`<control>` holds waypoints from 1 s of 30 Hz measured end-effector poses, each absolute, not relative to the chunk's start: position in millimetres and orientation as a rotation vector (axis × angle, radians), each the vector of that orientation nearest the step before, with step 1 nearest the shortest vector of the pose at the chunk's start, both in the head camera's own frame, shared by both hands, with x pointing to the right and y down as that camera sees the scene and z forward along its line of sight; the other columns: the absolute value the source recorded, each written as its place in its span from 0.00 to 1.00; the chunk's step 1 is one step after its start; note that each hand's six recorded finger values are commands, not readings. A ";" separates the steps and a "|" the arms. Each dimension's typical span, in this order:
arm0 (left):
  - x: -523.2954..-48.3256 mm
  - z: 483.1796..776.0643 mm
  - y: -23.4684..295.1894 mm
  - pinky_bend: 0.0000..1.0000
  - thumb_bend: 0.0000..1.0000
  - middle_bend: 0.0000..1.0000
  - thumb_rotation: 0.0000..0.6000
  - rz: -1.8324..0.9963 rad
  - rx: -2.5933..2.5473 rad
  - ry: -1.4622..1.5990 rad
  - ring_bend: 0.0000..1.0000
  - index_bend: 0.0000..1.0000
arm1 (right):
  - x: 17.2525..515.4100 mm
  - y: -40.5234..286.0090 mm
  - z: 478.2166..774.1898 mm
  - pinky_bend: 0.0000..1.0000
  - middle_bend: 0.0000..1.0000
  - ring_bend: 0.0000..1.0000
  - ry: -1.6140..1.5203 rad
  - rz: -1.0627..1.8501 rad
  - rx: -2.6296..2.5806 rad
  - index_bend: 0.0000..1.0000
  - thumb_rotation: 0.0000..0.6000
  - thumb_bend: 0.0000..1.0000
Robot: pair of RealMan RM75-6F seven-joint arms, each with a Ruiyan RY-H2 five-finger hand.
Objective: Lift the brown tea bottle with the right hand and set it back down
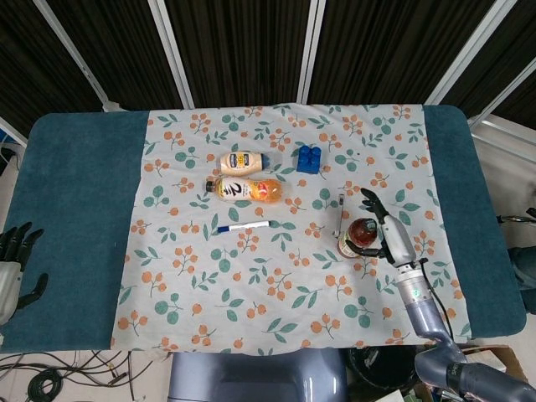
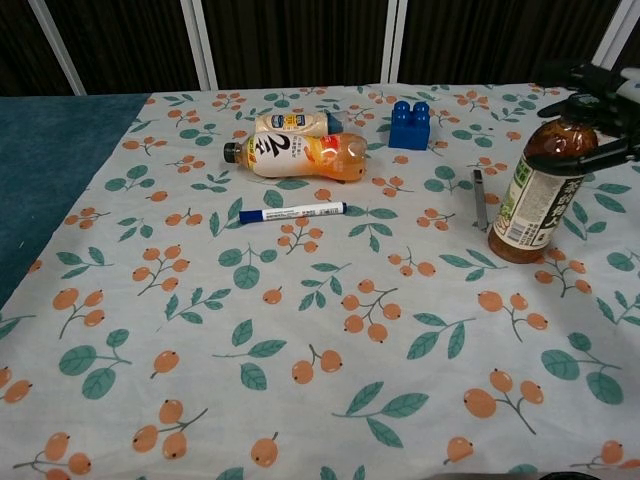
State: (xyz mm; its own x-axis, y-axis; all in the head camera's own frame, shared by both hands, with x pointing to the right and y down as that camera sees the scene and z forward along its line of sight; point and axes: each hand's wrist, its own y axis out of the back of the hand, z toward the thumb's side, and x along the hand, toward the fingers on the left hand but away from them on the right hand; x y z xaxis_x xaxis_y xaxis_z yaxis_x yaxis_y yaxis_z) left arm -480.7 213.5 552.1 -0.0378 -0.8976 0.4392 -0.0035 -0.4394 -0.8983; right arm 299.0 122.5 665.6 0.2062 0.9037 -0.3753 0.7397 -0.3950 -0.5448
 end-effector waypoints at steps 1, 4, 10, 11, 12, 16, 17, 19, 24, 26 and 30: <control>-480.6 552.1 213.5 0.10 0.39 0.02 1.00 -1.569 -1.514 0.983 0.01 0.12 | 302.8 121.5 659.8 0.18 0.02 0.14 -1.571 0.954 -2.225 0.01 1.00 0.13; -480.0 552.2 213.7 0.10 0.39 0.02 1.00 -1.568 -1.514 0.982 0.01 0.12 | 317.0 118.6 638.5 0.18 0.02 0.14 -1.598 0.915 -2.186 0.01 1.00 0.13; -478.2 552.2 215.1 0.10 0.39 0.02 1.00 -1.563 -1.509 0.972 0.01 0.12 | 352.4 116.6 580.2 0.18 0.04 0.14 -1.573 0.880 -2.098 0.00 1.00 0.14; -478.3 552.0 215.1 0.10 0.39 0.02 1.00 -1.563 -1.508 0.973 0.01 0.12 | 357.4 117.8 573.3 0.18 0.05 0.14 -1.548 0.900 -2.089 0.00 1.00 0.15; -478.5 551.8 215.1 0.10 0.39 0.02 1.00 -1.562 -1.507 0.974 0.01 0.12 | 364.1 119.6 565.3 0.18 0.05 0.14 -1.510 0.933 -2.070 0.00 1.00 0.15; -478.2 551.7 215.5 0.10 0.39 0.02 1.00 -1.560 -1.505 0.971 0.01 0.12 | 379.8 130.1 550.7 0.18 0.05 0.14 -1.388 1.043 -1.958 0.00 1.00 0.15; -478.2 551.7 215.6 0.10 0.39 0.02 1.00 -1.560 -1.504 0.970 0.01 0.12 | 382.8 133.5 548.8 0.18 0.05 0.14 -1.358 1.070 -1.924 0.00 1.00 0.15; -478.2 551.2 215.5 0.10 0.39 0.02 1.00 -1.558 -1.502 0.972 0.01 0.12 | 390.3 142.5 545.3 0.18 0.05 0.14 -1.281 1.138 -1.830 0.00 1.00 0.15; -478.4 548.9 214.2 0.10 0.39 0.02 1.00 -1.546 -1.498 0.988 0.01 0.12 | 410.3 169.5 538.2 0.18 0.05 0.14 -1.094 1.298 -1.573 0.00 1.00 0.15; -479.0 547.3 213.7 0.09 0.39 0.02 1.00 -1.540 -1.497 0.999 0.01 0.12 | 418.9 182.7 535.4 0.18 0.05 0.14 -1.059 1.340 -1.488 0.00 1.00 0.15; -479.1 545.4 213.1 0.09 0.39 0.02 1.00 -1.529 -1.498 1.007 0.01 0.12 | 437.0 212.5 534.6 0.18 0.05 0.14 -1.039 1.396 -1.384 0.00 1.00 0.15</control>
